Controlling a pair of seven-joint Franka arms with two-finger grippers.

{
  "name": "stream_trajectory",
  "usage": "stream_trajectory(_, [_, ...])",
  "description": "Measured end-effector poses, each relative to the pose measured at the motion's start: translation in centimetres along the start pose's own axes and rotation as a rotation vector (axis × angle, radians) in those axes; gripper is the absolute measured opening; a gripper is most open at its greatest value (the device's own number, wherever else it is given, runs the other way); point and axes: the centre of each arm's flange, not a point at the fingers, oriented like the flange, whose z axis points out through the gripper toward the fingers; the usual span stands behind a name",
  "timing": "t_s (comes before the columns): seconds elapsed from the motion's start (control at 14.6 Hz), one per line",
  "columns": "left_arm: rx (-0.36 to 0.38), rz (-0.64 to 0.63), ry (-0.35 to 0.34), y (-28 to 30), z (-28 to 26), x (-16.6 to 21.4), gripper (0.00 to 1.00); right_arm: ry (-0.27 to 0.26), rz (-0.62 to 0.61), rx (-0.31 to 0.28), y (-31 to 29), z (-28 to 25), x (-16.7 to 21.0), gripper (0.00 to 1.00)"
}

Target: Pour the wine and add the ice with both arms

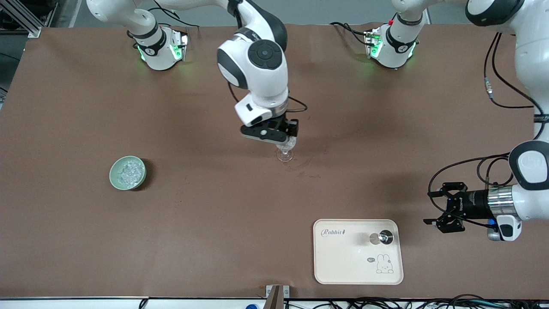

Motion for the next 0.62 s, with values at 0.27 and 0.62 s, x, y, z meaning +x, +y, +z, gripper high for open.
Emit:
stream_trajectory(0.27, [0.112,0.24,0.157,1.9,-5.4,-8.2,1.0,0.035,0.074,-0.046,7.3,-4.3,6.2,1.0])
stream_trajectory(0.62, [0.176,0.547,0.291,1.9,-11.9,-14.6,1.0,0.02,0.036,-0.064,18.9,-8.1,12.3,1.0])
